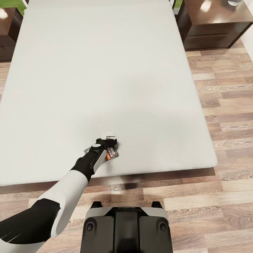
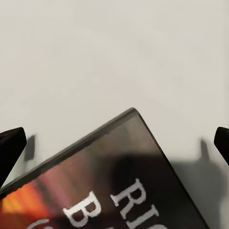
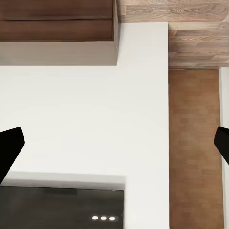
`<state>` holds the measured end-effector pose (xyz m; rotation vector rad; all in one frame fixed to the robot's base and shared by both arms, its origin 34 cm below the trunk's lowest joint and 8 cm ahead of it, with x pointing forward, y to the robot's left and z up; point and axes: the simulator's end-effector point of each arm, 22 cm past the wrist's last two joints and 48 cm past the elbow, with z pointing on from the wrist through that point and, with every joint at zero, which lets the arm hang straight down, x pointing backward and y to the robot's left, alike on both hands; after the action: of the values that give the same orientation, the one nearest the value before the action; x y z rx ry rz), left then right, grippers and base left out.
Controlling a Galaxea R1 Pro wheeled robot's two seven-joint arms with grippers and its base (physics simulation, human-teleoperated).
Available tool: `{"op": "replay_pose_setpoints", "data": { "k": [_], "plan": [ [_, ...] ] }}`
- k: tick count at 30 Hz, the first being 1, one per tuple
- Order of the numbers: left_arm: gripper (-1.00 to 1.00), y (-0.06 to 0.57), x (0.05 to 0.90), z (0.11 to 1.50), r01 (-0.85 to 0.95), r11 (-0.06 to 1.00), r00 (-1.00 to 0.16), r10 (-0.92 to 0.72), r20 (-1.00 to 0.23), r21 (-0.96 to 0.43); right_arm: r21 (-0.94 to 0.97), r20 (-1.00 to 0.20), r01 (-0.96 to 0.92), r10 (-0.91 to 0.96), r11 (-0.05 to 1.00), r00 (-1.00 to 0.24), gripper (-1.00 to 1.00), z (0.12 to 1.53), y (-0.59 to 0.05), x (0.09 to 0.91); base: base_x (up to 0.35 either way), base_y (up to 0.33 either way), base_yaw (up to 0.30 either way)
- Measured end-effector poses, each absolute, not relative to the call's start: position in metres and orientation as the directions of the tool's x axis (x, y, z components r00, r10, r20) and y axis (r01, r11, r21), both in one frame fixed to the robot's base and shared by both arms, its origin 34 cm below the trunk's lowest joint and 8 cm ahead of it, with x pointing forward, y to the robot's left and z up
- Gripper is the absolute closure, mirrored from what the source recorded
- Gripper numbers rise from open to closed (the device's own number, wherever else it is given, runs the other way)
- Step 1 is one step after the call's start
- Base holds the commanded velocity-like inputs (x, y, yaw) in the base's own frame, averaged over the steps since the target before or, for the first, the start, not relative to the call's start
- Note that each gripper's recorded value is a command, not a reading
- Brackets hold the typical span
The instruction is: In the bedroom, move the book from the bed onto either nightstand, and place the two sandals side by side next to the bed.
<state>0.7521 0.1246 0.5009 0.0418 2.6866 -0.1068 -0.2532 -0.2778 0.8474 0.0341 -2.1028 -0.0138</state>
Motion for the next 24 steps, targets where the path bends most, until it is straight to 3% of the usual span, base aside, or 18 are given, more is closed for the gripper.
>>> {"op": "replay_pose_setpoints", "data": {
  "k": [24],
  "plan": [
    [-1.0, 0.1239, 0.7517, 0.5009, 0.045, 0.996, -0.899, 0.008, -0.438, -0.072, 0.024, 0.861, -0.019, -0.031, 1.0, -0.507, -1.0, 0.8474, -0.2779, -0.2532, 0.0, 0.013, 0.0]
  ]
}}
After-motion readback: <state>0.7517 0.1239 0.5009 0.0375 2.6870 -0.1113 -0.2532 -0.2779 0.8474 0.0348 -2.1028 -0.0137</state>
